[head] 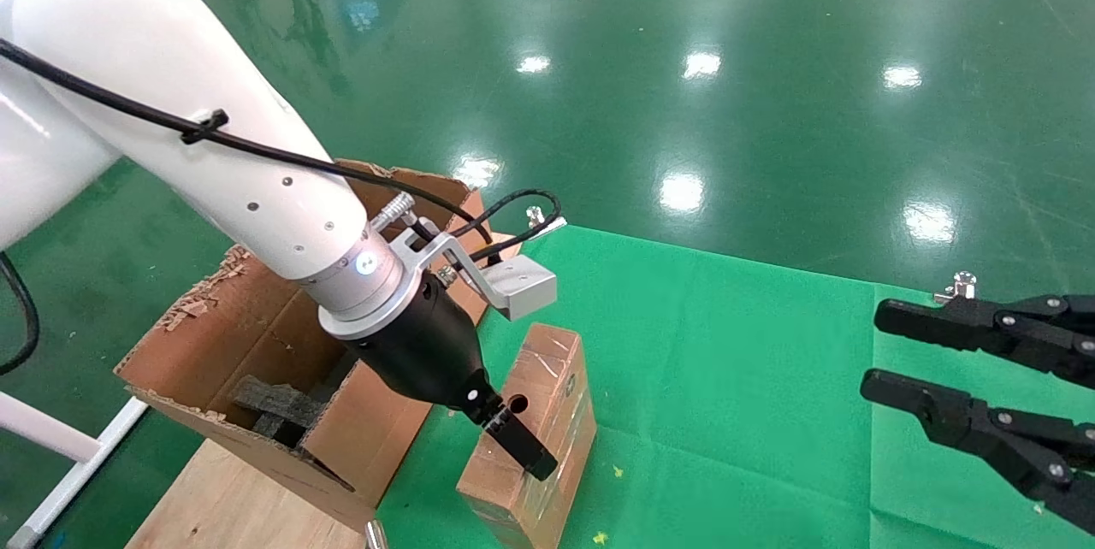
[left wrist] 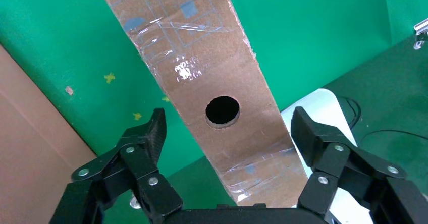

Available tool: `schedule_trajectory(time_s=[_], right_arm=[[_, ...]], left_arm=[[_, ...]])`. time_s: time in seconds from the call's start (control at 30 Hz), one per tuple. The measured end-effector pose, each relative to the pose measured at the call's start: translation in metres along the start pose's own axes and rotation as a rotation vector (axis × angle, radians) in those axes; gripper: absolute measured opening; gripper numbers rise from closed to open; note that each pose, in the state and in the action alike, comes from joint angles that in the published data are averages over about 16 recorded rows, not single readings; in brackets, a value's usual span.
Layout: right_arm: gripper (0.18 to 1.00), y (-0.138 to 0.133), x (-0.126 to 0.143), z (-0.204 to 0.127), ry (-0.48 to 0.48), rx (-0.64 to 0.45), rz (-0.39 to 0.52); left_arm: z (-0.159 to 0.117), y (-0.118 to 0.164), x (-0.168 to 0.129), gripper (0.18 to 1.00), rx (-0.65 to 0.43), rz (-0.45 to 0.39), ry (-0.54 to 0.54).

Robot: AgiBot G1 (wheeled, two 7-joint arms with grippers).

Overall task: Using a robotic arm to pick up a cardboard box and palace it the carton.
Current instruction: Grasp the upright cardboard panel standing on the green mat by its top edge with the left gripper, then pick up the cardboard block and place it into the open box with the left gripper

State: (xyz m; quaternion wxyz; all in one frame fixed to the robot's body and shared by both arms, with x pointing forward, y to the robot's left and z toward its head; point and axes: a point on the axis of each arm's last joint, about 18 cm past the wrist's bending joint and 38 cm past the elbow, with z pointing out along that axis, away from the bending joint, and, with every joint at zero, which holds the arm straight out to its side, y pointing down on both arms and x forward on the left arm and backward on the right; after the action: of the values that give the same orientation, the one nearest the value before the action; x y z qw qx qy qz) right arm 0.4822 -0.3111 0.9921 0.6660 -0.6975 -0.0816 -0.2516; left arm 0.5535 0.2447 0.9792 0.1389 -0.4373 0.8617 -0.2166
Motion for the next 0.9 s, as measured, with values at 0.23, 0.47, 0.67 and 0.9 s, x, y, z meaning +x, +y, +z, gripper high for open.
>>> schedule_trajectory(time_s=[0.23, 0.47, 0.67, 0.9], right_arm=[[0.471, 0.000, 0.000, 0.000, 0.000, 0.000, 0.000], [0.636, 0.000, 0.000, 0.000, 0.000, 0.000, 0.000], [0.774, 0.000, 0.000, 0.000, 0.000, 0.000, 0.000], [0.893, 0.000, 0.000, 0.000, 0.000, 0.000, 0.000]], left_arm=[[0.000, 0.000, 0.000, 0.844, 0.001, -0.001, 0.001], [-0.001, 0.000, 0.000, 0.704, 0.002, -0.001, 0.002], [-0.002, -0.001, -0.001, 0.565, 0.006, 0.001, 0.003], [-0.018, -0.009, -0.004, 0.426, 0.068, 0.023, 0.005]])
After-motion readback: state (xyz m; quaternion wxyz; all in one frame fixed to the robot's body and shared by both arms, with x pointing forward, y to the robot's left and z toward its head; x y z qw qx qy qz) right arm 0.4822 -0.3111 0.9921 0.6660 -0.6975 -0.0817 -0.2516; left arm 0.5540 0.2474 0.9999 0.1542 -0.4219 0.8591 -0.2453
